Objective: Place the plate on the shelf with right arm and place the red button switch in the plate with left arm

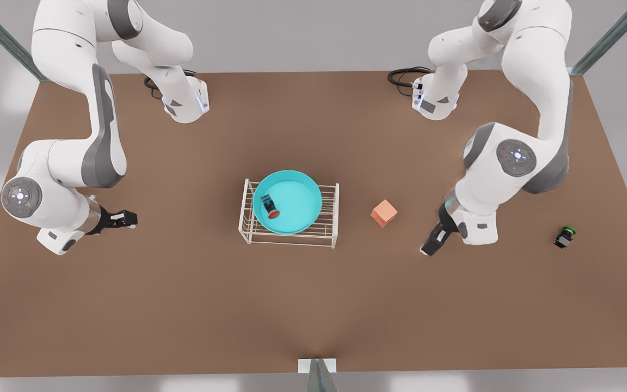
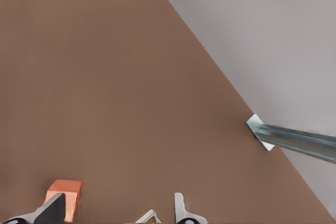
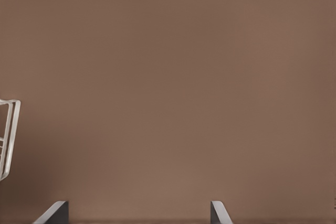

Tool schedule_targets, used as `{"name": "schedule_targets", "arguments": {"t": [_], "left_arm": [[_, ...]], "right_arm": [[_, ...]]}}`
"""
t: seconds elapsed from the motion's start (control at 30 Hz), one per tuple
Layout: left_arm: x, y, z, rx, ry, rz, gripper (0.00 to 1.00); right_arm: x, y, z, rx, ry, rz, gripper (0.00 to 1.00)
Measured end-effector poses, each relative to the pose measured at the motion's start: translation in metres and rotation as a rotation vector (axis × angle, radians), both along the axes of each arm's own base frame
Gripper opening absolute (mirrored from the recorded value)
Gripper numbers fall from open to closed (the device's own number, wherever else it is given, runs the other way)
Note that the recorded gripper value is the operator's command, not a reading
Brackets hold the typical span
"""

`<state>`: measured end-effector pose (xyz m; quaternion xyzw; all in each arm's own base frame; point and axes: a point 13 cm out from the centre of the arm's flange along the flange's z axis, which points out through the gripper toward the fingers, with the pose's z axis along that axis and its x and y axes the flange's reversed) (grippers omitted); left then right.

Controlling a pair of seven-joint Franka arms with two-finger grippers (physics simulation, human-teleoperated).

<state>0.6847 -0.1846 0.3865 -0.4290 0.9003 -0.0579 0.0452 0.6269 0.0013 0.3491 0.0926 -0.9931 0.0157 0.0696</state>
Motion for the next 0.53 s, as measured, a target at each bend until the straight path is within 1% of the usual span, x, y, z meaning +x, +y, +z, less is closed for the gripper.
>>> {"name": "schedule_targets", "arguments": {"t": [0.03, 0.07, 0.1, 0.13, 0.2, 0.3, 0.4, 0.53], "left_arm": [[0.001, 0.078, -0.007, 0.075, 0.054, 0.077, 1.0], [-0.029, 0.134, -0.012, 0.114, 0.116, 0.108, 1.0], [-0.084, 0.158, -0.026, 0.117, 0.178, 0.093, 1.0], [-0.099, 0.167, -0.028, 0.095, 0.182, 0.062, 1.0], [-0.082, 0.164, -0.019, 0.068, 0.141, -0.035, 1.0], [-0.07, 0.138, -0.008, 0.064, 0.097, -0.214, 1.0], [-0.065, 0.123, -0.002, 0.068, 0.07, -0.356, 1.0], [-0.063, 0.127, 0.0, 0.076, 0.056, -0.483, 1.0]], "right_arm": [[0.0, 0.0, -0.001, 0.0, 0.001, 0.0, 1.0], [0.0, 0.0, -0.002, 0.001, 0.003, 0.0, 1.0], [0.0, 0.0, -0.003, 0.001, 0.005, 0.0, 1.0], [0.0, 0.0, -0.004, 0.001, 0.006, 0.0, 1.0], [0.0, 0.0, -0.005, 0.002, 0.008, 0.0, 1.0], [0.0, 0.0, -0.005, 0.003, 0.008, 0.001, 1.0], [0.0, 0.0, -0.007, 0.002, 0.011, 0.001, 1.0], [0.0, 0.0, -0.008, 0.002, 0.012, 0.002, 1.0]]}}
